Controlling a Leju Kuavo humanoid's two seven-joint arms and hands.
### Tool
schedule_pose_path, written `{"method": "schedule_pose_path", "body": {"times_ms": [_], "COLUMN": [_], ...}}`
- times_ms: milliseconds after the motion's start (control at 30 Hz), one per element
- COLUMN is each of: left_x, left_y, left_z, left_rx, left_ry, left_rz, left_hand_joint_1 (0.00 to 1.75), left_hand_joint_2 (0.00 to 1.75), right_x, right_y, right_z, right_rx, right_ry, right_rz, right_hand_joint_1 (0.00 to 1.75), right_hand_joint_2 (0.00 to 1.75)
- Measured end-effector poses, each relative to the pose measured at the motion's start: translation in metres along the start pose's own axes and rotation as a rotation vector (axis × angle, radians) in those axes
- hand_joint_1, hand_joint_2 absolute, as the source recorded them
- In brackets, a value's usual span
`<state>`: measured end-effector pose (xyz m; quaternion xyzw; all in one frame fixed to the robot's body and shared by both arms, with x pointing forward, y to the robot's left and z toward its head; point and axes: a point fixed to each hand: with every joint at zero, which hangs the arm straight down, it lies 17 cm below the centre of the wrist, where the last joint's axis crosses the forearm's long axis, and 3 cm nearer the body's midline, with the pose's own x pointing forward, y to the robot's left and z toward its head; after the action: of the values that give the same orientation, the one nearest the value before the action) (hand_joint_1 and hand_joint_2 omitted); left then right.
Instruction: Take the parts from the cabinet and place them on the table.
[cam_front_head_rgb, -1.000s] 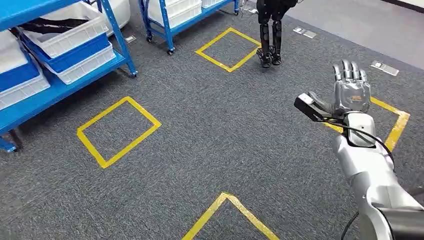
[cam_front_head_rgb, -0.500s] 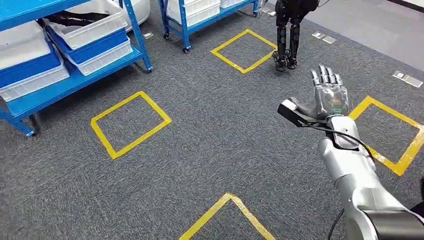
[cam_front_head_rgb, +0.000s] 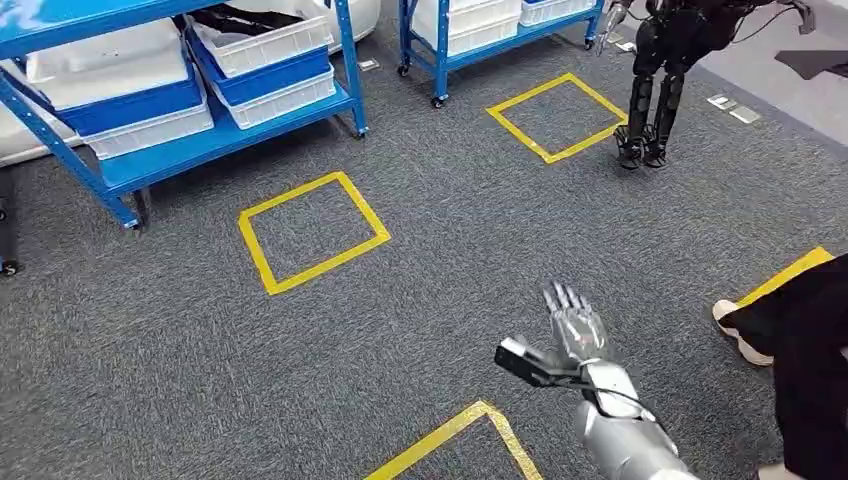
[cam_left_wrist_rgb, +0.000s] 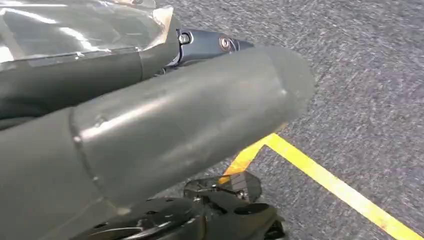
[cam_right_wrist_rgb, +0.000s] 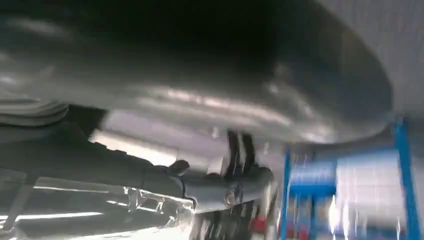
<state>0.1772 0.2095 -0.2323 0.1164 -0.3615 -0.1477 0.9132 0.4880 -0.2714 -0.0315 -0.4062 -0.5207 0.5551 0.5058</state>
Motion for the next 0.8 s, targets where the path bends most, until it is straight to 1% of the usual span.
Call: {"method": "schedule_pose_path", "body": {"times_ms": [67,133,300,533,600,633,700,733,800], "left_x": [-0.006,-0.008,-0.008,-0.007,-0.009,-0.009,-0.008,-0.006,-0.007], "left_y": [0.001,0.001,0.002,0.006,0.007,0.003,0.003,0.001,0.0], "left_z": [0.002,0.003,0.002,0.001,0.001,0.002,0.001,0.0,0.0], "left_rx": [0.0,0.0,0.001,0.02,0.02,0.011,-0.001,-0.011,-0.018], "left_ry": [0.011,0.013,0.014,0.016,0.019,0.019,0.02,0.021,0.028], "left_rz": [-0.001,-0.004,-0.004,0.001,0.002,-0.001,-0.003,0.0,0.002], "left_hand_joint_1": [0.0,0.0,0.0,0.0,0.0,0.0,0.0,0.0,0.0], "left_hand_joint_2": [0.0,0.0,0.0,0.0,0.0,0.0,0.0,0.0,0.0], "right_x": [0.012,0.02,0.021,0.021,0.015,0.005,-0.002,-0.009,-0.015], "right_y": [0.036,0.063,0.13,0.166,0.18,0.189,0.203,0.213,0.226], "right_z": [0.017,0.033,0.084,0.119,0.136,0.15,0.17,0.187,0.211], "right_rx": [0.097,0.178,0.38,0.503,0.551,0.576,0.609,0.636,0.671], "right_ry": [0.021,0.036,0.106,0.177,0.24,0.287,0.341,0.379,0.418], "right_rz": [-0.051,-0.09,-0.149,-0.203,-0.234,-0.248,-0.276,-0.288,-0.303], "right_hand_joint_1": [0.0,0.0,0.0,0.0,0.0,0.0,0.0,0.0,0.0], "right_hand_joint_2": [0.0,0.0,0.0,0.0,0.0,0.0,0.0,0.0,0.0]}}
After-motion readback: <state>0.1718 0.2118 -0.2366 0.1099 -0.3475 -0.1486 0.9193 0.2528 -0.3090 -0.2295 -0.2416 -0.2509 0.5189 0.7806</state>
